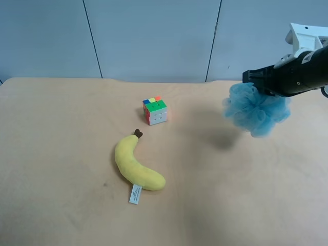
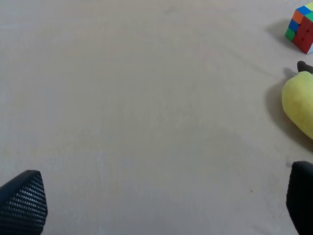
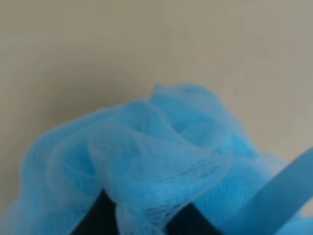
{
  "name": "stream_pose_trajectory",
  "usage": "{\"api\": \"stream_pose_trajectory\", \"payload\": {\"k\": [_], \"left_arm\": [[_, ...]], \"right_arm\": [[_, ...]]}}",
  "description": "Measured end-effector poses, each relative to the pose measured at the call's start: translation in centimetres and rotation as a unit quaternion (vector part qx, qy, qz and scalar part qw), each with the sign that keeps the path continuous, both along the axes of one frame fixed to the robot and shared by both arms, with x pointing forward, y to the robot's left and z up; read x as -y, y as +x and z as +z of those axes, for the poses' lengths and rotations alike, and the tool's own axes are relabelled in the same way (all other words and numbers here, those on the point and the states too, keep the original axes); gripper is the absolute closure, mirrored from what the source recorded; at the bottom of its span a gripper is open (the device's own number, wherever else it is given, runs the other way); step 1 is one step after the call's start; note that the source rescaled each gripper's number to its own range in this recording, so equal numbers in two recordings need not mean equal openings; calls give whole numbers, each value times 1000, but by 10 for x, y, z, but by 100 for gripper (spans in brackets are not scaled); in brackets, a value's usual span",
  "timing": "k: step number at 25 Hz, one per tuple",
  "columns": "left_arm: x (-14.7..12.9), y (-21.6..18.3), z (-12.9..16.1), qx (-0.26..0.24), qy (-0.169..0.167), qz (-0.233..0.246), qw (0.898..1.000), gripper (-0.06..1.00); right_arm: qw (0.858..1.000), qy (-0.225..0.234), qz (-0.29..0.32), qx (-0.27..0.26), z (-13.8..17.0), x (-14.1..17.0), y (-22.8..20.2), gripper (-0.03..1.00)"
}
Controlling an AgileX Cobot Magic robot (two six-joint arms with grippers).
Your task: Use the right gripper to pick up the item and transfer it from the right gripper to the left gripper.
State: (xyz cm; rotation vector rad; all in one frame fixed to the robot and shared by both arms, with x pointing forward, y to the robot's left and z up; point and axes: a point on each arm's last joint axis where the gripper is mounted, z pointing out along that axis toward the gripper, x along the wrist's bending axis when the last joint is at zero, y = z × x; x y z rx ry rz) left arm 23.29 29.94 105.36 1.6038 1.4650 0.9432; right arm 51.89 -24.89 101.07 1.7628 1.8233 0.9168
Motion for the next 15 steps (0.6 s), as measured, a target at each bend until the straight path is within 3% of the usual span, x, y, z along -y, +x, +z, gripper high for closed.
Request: {"api": "stream_pose_trajectory", "payload": {"k": [7,15], "left_arm": [[0,0,0,0,0,0,1000,-5],[0,0,0,0,0,0,1000,-5]], "right_arm": [[997,24,68,10,12,-35,-10,95],[986,69,143,53,53,-64,-2,95]]}}
